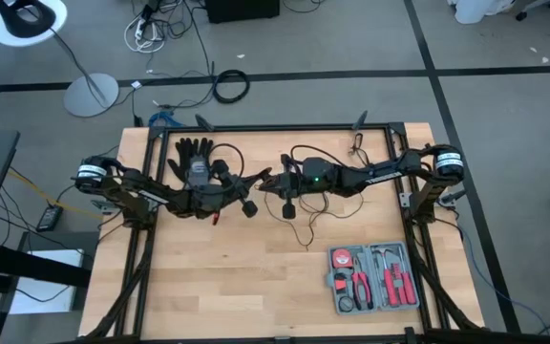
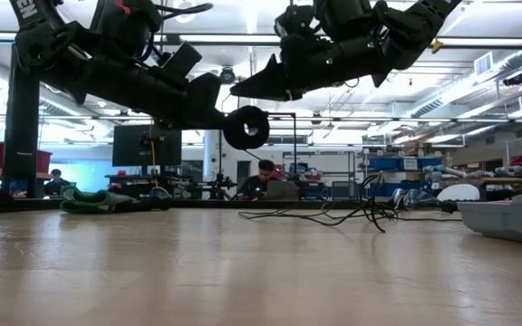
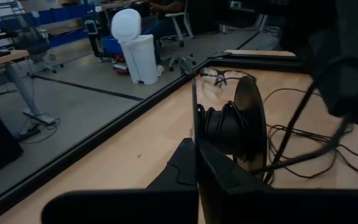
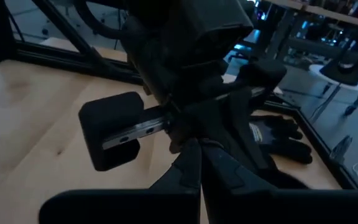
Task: Coil cords
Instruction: Coil the black wire
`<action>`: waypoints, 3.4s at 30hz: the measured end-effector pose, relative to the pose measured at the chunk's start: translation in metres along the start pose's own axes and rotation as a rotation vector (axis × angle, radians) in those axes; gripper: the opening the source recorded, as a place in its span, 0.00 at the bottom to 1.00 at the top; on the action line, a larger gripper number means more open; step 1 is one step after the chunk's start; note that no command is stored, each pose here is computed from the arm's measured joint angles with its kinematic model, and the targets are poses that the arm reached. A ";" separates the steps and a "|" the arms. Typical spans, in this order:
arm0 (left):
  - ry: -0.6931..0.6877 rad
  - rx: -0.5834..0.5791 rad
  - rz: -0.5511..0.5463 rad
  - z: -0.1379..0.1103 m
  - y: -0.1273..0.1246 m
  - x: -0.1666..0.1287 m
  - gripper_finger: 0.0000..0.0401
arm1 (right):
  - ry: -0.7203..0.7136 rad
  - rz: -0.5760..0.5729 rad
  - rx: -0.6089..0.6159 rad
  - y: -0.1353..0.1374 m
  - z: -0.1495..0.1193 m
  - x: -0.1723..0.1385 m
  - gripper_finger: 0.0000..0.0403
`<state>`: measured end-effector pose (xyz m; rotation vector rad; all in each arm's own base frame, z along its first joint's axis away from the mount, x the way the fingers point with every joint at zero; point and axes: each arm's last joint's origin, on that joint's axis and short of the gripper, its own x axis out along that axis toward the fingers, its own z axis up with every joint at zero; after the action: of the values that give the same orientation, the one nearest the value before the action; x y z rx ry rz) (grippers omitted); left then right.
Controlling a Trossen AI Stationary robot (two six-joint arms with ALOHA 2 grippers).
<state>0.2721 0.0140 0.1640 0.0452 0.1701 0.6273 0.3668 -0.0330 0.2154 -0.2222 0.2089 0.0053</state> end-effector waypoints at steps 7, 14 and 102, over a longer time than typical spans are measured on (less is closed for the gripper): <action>0.004 -0.026 -0.069 0.000 0.001 0.002 0.00 | -0.080 0.034 -0.009 0.000 0.007 0.000 0.00; 0.013 -0.045 -0.108 -0.001 0.001 0.003 0.00 | -0.070 -0.028 -0.053 -0.003 0.007 0.000 0.00; -0.175 -0.182 0.042 0.022 0.040 -0.060 0.00 | 0.408 -0.235 0.537 0.010 -0.066 -0.121 0.08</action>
<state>0.2044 0.0115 0.1984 -0.0717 -0.0571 0.6751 0.2346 -0.0355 0.1756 0.2934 0.5779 -0.3288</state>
